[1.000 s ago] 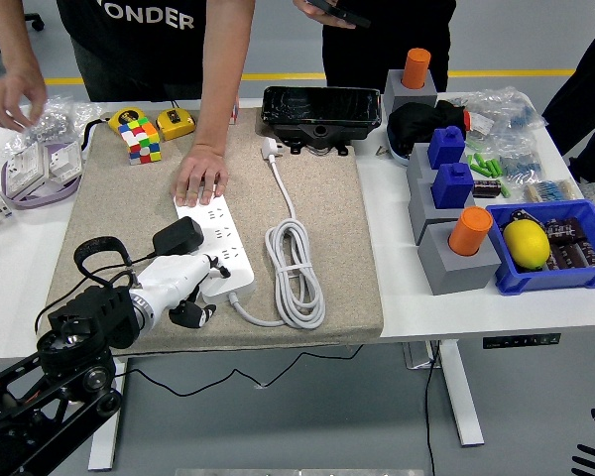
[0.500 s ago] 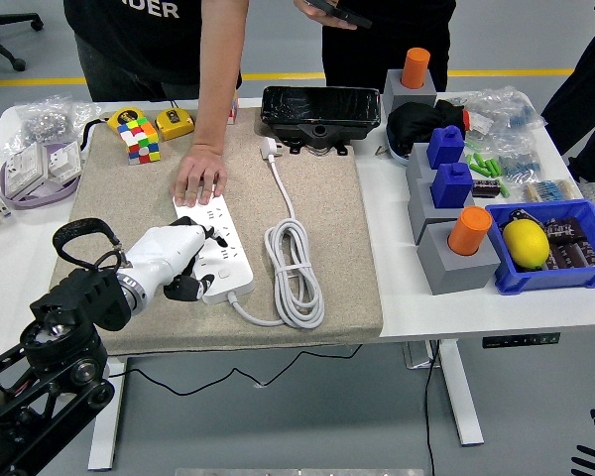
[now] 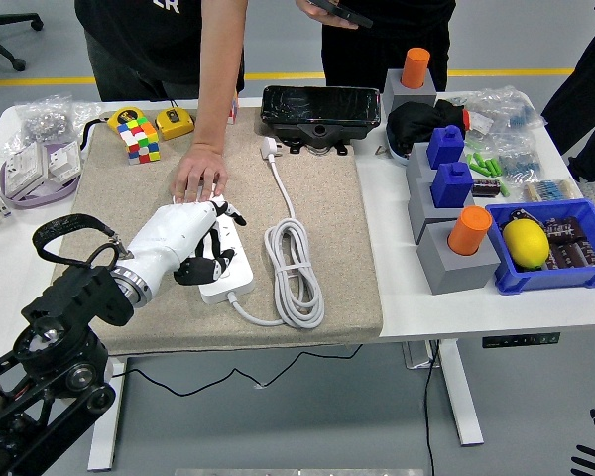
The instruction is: Pick up the plug,place it near the board,insert it into the board,press the button
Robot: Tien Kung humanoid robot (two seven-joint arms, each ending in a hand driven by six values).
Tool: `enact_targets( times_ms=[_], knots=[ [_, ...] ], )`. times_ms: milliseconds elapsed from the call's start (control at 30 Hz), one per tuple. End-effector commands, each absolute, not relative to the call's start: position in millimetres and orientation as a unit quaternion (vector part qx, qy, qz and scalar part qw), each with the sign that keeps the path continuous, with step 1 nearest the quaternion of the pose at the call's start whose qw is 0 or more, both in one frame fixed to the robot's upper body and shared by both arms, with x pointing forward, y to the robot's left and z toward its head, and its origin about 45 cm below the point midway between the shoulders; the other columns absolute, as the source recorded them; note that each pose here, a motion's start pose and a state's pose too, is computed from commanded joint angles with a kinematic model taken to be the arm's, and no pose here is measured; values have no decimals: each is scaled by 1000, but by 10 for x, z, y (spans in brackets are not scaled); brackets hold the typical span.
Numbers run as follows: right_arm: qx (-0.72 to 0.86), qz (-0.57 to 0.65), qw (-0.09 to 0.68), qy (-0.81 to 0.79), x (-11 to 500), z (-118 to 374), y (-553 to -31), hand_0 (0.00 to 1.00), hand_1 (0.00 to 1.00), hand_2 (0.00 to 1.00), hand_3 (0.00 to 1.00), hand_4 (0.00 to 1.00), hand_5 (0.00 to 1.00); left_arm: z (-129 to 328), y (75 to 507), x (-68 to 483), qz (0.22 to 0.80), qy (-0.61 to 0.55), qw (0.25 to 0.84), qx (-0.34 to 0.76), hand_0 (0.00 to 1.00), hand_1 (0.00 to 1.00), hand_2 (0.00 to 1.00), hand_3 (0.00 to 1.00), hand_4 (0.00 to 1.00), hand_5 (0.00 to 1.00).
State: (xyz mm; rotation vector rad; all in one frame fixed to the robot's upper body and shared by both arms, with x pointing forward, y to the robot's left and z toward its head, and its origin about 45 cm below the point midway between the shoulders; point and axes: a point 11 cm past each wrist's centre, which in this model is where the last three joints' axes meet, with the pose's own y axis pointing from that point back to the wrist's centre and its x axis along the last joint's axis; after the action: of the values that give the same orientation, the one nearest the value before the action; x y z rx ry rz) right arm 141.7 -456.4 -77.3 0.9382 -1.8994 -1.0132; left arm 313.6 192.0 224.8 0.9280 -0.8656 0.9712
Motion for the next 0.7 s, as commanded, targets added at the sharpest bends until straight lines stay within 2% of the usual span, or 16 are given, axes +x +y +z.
enact_targets(
  times_ms=[133, 167, 333, 367, 533, 567, 700],
  knots=[
    [369, -398, 386, -746, 1417, -774, -4562, 669, 578, 600, 636, 998, 998, 2229, 1916, 3132, 429, -388, 698, 423, 301, 309, 420, 741, 593, 62],
    [369, -398, 386, -746, 1418, -774, -4561, 669, 578, 600, 636, 998, 998, 2206, 1923, 3134, 426, -386, 698, 428, 226, 121, 239, 802, 600, 2],
    [369, -398, 386, -746, 1418, -774, -4562, 669, 578, 600, 636, 998, 998, 2083, 1970, 3146, 413, -374, 698, 450, 226, 121, 239, 802, 600, 2],
    [369, -398, 386, -746, 1418, -774, -4563, 668, 578, 600, 636, 998, 998, 2064, 1977, 3148, 411, -373, 698, 453, 183, 19, 128, 783, 447, 2],
    [368, -398, 386, -747, 1416, -772, -4568, 668, 578, 600, 636, 998, 998, 1907, 2035, 3148, 395, -355, 700, 478, 183, 19, 128, 783, 447, 2],
    [368, -398, 386, -747, 1416, -772, -4569, 668, 578, 600, 636, 998, 998, 1887, 2042, 3144, 391, -353, 700, 482, 176, 2, 110, 769, 356, 2],
    [368, -398, 386, -747, 1417, -772, -4568, 668, 578, 600, 636, 998, 998, 1820, 2056, 3127, 379, -345, 703, 494, 176, 2, 110, 769, 356, 2]
  ],
)
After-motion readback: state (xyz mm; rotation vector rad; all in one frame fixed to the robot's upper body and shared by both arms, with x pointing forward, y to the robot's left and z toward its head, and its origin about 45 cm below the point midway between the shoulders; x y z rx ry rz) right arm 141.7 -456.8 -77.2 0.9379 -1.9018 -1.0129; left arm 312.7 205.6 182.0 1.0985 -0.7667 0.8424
